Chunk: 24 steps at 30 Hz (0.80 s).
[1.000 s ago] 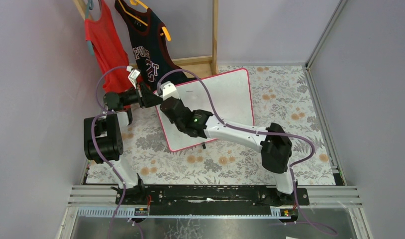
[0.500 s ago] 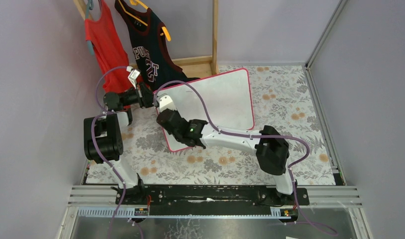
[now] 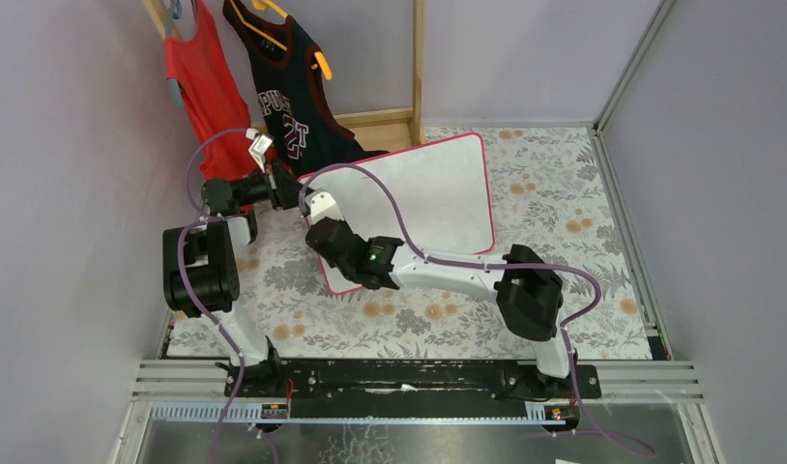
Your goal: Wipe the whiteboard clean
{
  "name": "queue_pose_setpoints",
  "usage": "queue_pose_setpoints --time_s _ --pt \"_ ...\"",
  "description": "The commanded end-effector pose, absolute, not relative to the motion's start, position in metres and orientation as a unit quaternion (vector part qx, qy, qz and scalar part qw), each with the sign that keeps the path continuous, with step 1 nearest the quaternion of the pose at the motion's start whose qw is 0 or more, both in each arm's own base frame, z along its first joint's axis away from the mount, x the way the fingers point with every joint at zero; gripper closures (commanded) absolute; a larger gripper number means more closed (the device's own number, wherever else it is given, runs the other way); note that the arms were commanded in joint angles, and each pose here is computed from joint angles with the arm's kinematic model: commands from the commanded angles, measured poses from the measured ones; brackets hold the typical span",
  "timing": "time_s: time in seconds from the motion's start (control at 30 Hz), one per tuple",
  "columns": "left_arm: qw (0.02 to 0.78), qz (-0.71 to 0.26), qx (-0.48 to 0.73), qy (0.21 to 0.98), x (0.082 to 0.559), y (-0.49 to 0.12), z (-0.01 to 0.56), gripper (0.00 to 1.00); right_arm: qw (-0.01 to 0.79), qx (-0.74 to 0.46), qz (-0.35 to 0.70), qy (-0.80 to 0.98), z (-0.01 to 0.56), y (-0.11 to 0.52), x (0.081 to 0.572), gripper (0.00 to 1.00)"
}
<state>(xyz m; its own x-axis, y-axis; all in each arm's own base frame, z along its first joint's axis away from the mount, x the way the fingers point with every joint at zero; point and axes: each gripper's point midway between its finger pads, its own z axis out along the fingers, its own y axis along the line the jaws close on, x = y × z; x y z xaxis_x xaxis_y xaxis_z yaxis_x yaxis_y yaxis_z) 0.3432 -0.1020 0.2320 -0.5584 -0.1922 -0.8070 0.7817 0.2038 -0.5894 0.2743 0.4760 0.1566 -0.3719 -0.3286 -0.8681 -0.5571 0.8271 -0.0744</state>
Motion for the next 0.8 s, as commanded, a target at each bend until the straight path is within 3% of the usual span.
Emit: queue_pose_setpoints --time_s 0.0,0.47,0.77 --pt "0.396 -0.579 0.281 0.655 0.320 -0.110 0.239 1.00 0.520 -0.231 0.075 0.819 0.193 0.432 0.320 1.00" --pt "0.395 -0.579 0.282 0.655 0.321 -0.110 0.240 1.00 0.548 -0.172 0.011 0.818 0.229 0.329 0.339 1.00" --pt "0.395 -0.580 0.278 0.655 0.324 -0.109 0.238 1.00 0.568 -0.074 -0.018 0.820 0.271 0.200 0.316 1.00"
